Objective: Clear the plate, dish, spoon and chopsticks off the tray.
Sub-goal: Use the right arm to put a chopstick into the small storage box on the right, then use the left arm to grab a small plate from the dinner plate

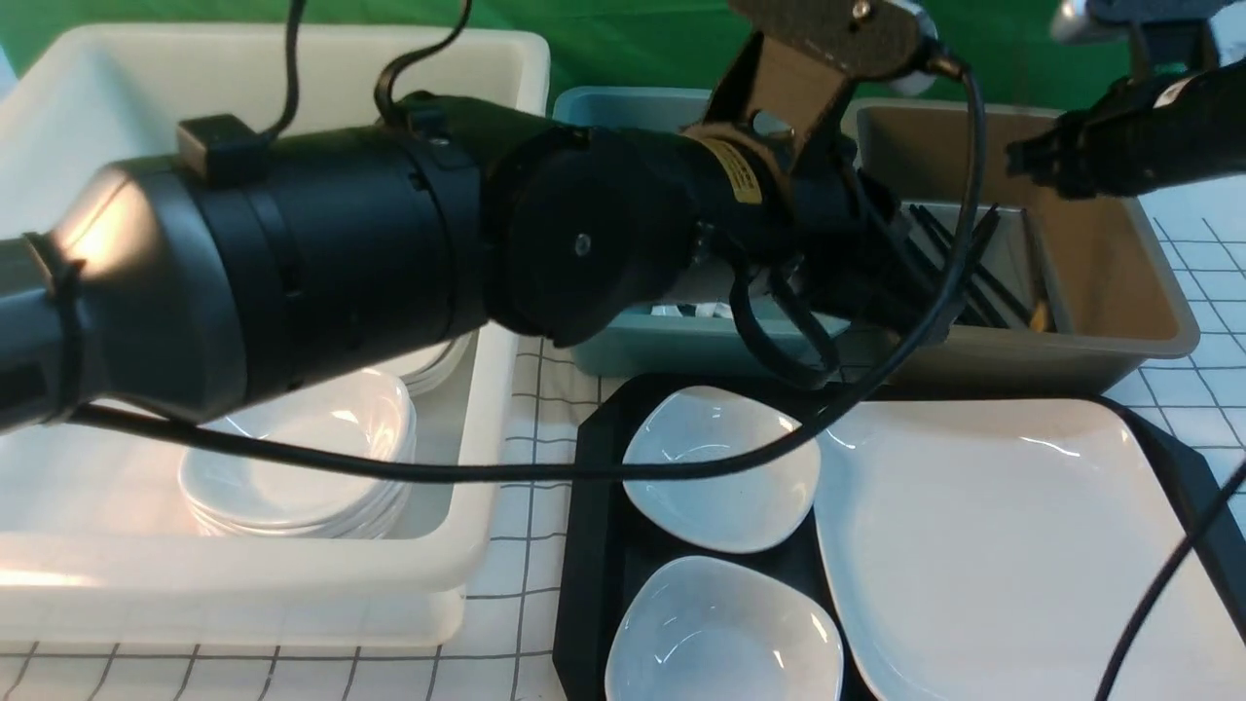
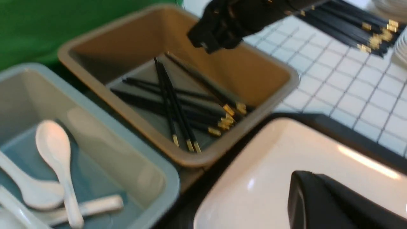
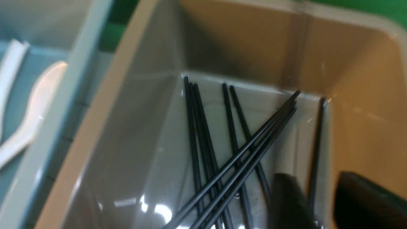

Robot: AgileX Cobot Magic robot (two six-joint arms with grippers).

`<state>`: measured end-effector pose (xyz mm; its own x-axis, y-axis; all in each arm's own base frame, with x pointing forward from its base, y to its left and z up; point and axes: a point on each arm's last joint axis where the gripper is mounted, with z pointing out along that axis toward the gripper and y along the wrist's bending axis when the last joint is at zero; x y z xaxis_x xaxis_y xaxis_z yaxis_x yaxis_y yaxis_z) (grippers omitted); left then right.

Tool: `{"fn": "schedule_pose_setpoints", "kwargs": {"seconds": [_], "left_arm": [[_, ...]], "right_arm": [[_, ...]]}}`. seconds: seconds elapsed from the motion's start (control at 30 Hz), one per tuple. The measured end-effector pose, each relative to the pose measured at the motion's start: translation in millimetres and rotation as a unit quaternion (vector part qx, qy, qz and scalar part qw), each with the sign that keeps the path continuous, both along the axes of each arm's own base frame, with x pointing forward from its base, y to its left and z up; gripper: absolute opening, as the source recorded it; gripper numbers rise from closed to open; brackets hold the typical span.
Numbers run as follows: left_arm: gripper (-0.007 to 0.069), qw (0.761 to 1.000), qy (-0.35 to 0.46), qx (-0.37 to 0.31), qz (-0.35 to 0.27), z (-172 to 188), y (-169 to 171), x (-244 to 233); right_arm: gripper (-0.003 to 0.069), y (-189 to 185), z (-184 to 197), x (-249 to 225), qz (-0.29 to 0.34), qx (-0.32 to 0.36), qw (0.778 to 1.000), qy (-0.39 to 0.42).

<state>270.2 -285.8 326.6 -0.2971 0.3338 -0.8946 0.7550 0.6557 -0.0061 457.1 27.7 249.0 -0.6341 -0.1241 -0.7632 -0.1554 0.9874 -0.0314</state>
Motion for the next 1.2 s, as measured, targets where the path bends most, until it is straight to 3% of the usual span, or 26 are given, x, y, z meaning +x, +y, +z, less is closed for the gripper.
{"fn": "schedule_pose_setpoints", "kwargs": {"seconds": [0.1,0.17,0.27,0.33,0.43,0.6,0.83,1.03,1.2], "left_arm": [[-0.0003,0.999,0.029,0.027,-0.009,-3.8,2.8,-5.0],[-0.0003,0.996,0.061,0.057,-0.020,-6.4,7.2,-11.8],[-0.0003,0.986,0.120,0.110,-0.036,-11.6,15.6,-23.9],[-0.0003,0.972,0.176,0.151,-0.043,-18.0,21.5,-32.6],[-0.0003,0.938,0.267,0.216,-0.044,-33.5,29.4,-43.8],[-0.0002,0.911,0.319,0.257,-0.039,-61.6,24.2,-39.5],[0.0041,0.907,0.305,0.289,-0.026,-89.9,17.7,-24.8],[0.0246,0.917,0.254,0.307,-0.003,-102.4,15.7,-9.6],[0.0423,0.914,0.261,0.312,0.010,-114.7,13.3,-5.5]], "right_arm": [[0.0384,1.4,-2.0,-2.9,0.002,0.009,0.999,0.047],[0.0384,3.0,8.3,-10.4,0.012,0.011,0.995,0.093],[0.0289,4.6,33.4,-31.3,0.039,0.004,0.987,0.155],[0.0156,6.6,56.1,-51.3,0.063,0.000,0.982,0.177],[0.0033,14.7,92.9,-90.3,0.099,0.013,0.980,0.169],[0.0007,39.8,116.4,-156.8,0.166,0.027,0.975,0.145],[0.0007,57.0,105.1,-250.2,0.233,0.021,0.964,0.124],[0.0007,50.4,91.2,-312.9,0.264,0.028,0.959,0.099],[0.0007,45.1,91.1,-340.2,0.295,0.027,0.953,0.060]]}}
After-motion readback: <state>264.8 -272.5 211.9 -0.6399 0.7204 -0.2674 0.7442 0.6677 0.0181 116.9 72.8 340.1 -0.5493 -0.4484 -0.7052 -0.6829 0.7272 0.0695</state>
